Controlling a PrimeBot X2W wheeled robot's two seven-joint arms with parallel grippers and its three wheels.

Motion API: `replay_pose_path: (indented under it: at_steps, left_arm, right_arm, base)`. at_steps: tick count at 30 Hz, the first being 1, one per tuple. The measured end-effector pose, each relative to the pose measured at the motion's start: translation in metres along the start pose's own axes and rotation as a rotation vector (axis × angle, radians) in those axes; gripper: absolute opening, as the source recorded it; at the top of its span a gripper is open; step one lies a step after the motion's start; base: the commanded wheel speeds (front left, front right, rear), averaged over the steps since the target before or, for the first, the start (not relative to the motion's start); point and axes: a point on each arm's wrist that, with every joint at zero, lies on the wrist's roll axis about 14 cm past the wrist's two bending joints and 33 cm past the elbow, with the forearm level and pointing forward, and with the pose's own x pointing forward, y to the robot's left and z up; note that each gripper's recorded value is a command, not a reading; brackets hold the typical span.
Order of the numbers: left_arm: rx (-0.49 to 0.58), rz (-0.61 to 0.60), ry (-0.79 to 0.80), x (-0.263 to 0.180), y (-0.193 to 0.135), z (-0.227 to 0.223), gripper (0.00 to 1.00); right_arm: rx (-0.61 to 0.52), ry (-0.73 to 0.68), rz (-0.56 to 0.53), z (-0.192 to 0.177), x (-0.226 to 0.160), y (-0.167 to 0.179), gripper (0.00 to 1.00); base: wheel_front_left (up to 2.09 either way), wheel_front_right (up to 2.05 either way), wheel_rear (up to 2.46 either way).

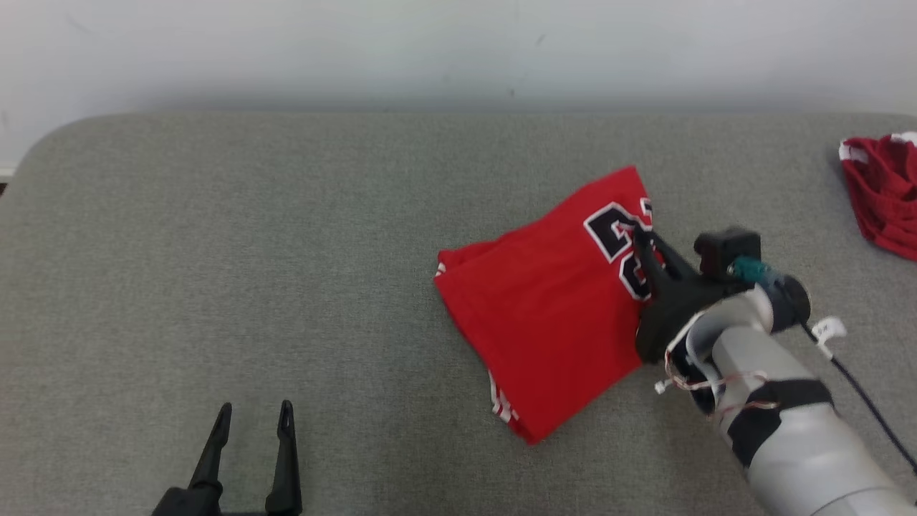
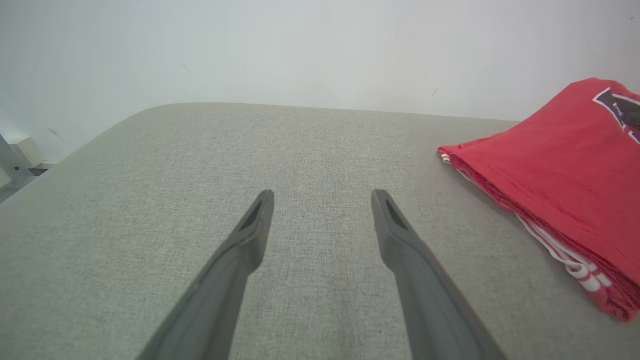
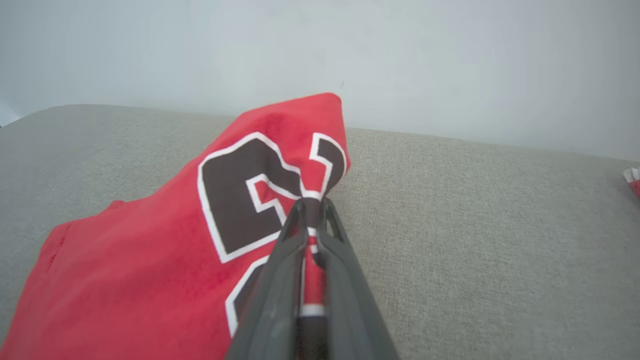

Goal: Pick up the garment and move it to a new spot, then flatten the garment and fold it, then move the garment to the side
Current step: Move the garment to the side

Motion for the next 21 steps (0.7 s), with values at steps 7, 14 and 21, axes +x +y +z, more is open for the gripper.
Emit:
replay_pose_path:
  at_steps: [7, 14, 21]
  left_arm:
    - [0.018, -0.095, -0.003, 0.037, -0.025, -0.003, 1.00]
    - [0.023, -0.187, -0.006, 0.070, -0.051, -0.012, 1.00]
    - [0.023, -0.281, -0.013, 0.091, -0.079, -0.021, 1.00]
  right_arm:
    - [-0.095, 0.003, -0.079, 0.019, 0.017, -0.061, 0.00]
    - [-0.193, 0.038, -0.215, 0.025, 0.016, -0.144, 0.00]
    - [-0.269, 0.099, -0.346, 0.027, 0.001, -0.216, 0.00]
  base:
    - [0.00, 0.00, 0.00]
    - [0.00, 0.00, 0.00]
    - [0.00, 0.00, 0.00]
